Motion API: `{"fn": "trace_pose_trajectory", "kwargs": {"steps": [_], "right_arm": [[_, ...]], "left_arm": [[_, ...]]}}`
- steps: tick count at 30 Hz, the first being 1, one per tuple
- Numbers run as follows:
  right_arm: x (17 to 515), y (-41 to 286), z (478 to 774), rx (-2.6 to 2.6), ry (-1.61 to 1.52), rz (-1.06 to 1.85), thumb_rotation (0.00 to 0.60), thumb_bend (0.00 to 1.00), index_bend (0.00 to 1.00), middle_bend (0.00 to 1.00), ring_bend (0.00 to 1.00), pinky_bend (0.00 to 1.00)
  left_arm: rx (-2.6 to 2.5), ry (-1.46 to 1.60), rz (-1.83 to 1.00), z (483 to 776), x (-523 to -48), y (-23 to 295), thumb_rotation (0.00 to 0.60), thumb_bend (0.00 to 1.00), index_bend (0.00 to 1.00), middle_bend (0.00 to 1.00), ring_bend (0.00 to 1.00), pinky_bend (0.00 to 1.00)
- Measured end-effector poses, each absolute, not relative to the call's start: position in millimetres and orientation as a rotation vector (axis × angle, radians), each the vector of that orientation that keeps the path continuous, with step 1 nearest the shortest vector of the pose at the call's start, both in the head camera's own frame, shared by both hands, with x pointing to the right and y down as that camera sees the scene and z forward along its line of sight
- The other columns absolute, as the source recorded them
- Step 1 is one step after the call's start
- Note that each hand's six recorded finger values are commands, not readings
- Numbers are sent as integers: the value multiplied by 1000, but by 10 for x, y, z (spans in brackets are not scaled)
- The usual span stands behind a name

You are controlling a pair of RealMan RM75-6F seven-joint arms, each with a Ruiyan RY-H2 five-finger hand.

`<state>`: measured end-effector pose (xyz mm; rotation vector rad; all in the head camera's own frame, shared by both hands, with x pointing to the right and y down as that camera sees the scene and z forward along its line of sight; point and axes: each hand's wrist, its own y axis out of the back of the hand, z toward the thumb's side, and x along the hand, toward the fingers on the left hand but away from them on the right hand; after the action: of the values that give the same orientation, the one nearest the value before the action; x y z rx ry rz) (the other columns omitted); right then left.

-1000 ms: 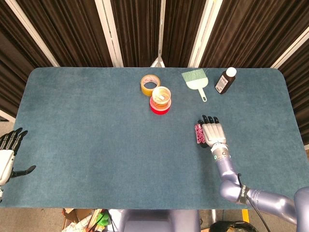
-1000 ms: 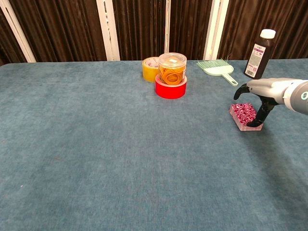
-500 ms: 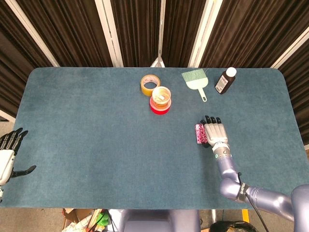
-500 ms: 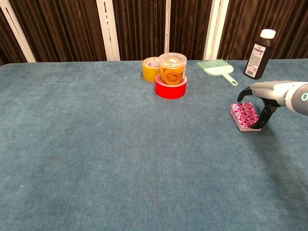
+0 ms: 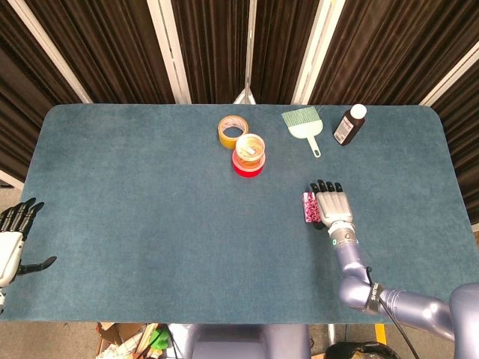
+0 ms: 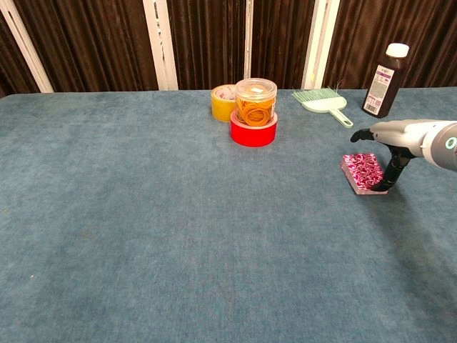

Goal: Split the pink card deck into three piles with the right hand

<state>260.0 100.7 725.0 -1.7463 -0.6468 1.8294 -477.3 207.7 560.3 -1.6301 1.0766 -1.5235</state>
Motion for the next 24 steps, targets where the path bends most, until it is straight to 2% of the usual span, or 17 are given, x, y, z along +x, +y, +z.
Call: {"fn": "trace_pose_trajectory", "kwargs": {"steps": [5, 16, 24], "right_arm": [[2598, 1011, 7232, -1746, -645, 1833, 600, 282, 2, 0, 0, 0], [2546, 1018, 7135, -1742, -640, 1823, 600, 281, 0, 0, 0, 0], [2598, 1079, 7212, -1739, -618, 1872, 600, 281, 0, 0, 0, 0]], "left_arm": [[-1633, 1077, -1525, 5607, -4774, 2077, 600, 0, 0, 0, 0, 35], [-1635, 1077, -1521, 5606, -4767, 2073, 600, 0, 0, 0, 0, 35], [-1634, 1076, -1519, 5601, -4767, 2077, 600, 0, 0, 0, 0, 35]]}}
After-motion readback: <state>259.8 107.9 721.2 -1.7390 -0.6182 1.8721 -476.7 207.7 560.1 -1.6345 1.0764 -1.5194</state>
